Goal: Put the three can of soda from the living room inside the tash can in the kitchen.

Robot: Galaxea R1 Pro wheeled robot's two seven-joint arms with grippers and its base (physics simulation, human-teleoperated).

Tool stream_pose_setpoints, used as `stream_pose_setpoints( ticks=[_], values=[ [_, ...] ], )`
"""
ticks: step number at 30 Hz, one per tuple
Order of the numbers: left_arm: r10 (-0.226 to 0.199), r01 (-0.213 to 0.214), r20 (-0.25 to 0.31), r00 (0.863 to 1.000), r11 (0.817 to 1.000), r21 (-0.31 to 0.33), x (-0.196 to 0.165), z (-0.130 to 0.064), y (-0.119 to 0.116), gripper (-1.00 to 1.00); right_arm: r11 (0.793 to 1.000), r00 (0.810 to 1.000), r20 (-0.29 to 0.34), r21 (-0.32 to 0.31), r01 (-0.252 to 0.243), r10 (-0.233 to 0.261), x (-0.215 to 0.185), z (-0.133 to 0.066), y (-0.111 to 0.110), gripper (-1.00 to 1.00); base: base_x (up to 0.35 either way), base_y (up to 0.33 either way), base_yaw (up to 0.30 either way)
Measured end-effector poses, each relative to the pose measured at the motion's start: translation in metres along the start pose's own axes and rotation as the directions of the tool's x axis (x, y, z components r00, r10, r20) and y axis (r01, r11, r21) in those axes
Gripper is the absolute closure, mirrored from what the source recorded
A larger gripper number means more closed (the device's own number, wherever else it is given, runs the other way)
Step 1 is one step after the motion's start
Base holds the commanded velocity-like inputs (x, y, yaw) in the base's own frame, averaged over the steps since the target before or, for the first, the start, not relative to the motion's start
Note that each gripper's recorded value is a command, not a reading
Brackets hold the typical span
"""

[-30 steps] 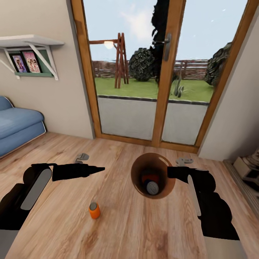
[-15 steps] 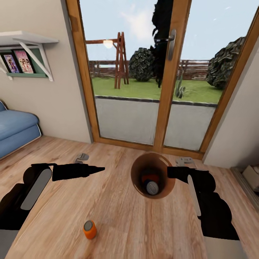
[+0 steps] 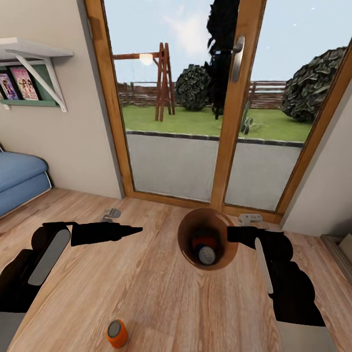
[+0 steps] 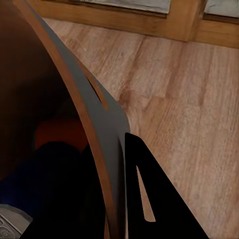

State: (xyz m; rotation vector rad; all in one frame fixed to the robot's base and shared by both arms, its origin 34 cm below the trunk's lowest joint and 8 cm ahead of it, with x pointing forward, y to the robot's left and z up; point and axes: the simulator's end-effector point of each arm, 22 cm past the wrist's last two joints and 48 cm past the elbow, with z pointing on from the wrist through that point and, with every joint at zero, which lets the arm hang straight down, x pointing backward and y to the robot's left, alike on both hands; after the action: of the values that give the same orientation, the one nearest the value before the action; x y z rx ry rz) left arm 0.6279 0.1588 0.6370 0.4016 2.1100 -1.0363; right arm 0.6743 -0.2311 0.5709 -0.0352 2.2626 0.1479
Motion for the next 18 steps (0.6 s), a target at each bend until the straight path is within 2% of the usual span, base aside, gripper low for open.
stream_pose_setpoints(
  ticks=[18],
  values=[
    [-0.014, 0.014, -0.011, 1.000, 1.000, -0.001, 0.0059, 0.0050, 0.0067, -1.00, 1.000, 1.000, -0.017, 0.006, -0.009, 0.009, 0.0077, 0.0072, -0.0044, 1.00, 0.001, 0.000, 0.000]
  ],
)
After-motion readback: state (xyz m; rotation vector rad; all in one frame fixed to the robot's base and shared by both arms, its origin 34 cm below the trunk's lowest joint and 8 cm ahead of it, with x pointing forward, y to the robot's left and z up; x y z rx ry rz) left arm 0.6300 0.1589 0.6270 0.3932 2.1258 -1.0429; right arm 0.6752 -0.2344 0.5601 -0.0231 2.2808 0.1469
